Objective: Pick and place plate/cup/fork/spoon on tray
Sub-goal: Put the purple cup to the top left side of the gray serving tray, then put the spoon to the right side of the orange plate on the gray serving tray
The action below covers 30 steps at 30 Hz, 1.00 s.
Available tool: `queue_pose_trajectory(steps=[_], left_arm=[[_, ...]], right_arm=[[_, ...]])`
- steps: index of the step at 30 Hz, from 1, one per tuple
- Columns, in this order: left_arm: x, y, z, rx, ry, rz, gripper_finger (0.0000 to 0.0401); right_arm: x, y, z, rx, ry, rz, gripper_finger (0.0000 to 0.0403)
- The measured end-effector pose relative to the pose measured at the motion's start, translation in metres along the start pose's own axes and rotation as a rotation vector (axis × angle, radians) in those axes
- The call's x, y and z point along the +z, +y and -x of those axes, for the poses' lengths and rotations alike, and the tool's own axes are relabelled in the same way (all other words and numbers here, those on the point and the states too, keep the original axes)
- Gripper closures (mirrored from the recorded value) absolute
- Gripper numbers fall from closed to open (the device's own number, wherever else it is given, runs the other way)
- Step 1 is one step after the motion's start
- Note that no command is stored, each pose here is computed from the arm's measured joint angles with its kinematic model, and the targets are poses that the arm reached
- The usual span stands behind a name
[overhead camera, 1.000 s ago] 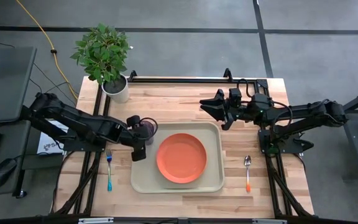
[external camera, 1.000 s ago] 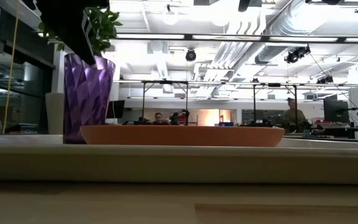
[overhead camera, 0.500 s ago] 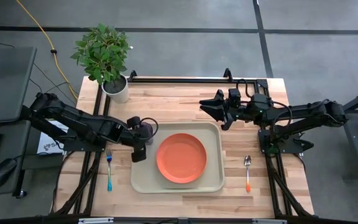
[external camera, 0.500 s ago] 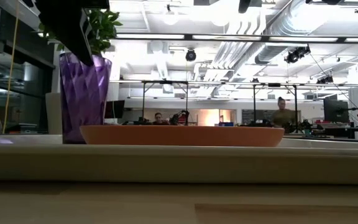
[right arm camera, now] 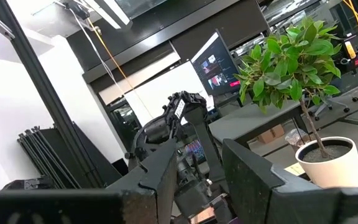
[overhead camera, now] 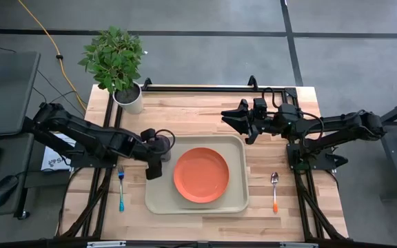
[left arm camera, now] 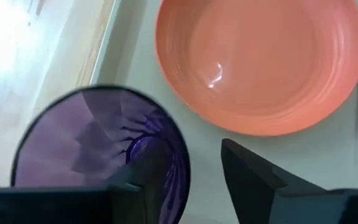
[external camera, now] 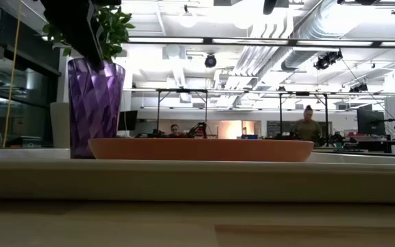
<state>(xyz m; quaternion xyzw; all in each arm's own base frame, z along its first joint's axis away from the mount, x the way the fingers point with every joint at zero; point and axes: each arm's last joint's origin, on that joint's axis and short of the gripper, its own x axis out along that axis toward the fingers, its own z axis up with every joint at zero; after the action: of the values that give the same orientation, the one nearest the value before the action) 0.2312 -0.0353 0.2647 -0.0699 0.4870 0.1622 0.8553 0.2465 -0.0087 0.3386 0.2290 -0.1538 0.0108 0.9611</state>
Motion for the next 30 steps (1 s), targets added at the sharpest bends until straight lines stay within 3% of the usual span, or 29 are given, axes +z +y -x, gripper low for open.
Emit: queue_pose_trajectory(steps=[7,11,14,19,22,25,30], left_arm=[[0.019,0.007,0.022,0.002,-0.027,-0.032,0.0233],[0.036,0.012,0.048,-0.007,-0.067,-0.07,0.0231],[0.053,0.014,0.073,-0.077,-0.146,-0.085,0.0231],[0.071,0.018,0.12,-0.222,-0.394,-0.064,0.0231],[0.074,0.024,0.146,-0.291,-0.609,-0.032,0.0231],[0.064,0.031,0.16,-0.344,-0.78,0.012,0.0231],[0.033,0.044,0.154,-0.407,-0.97,0.108,0.0231]], right_arm=[[0.0,0.0,0.0,0.0,0.0,0.0,0.0281],[0.0,0.0,0.0,0.0,0.0,0.0,0.0281],[0.0,0.0,0.0,0.0,0.0,-0.004,0.0281],[0.0,0.0,0.0,0.007,0.004,-0.027,0.0281],[-0.001,0.0,0.0,0.018,0.013,-0.026,0.0281],[-0.001,0.0,0.0,0.019,0.014,-0.001,0.0281],[0.0,0.001,0.0,0.024,0.01,0.037,0.0281]])
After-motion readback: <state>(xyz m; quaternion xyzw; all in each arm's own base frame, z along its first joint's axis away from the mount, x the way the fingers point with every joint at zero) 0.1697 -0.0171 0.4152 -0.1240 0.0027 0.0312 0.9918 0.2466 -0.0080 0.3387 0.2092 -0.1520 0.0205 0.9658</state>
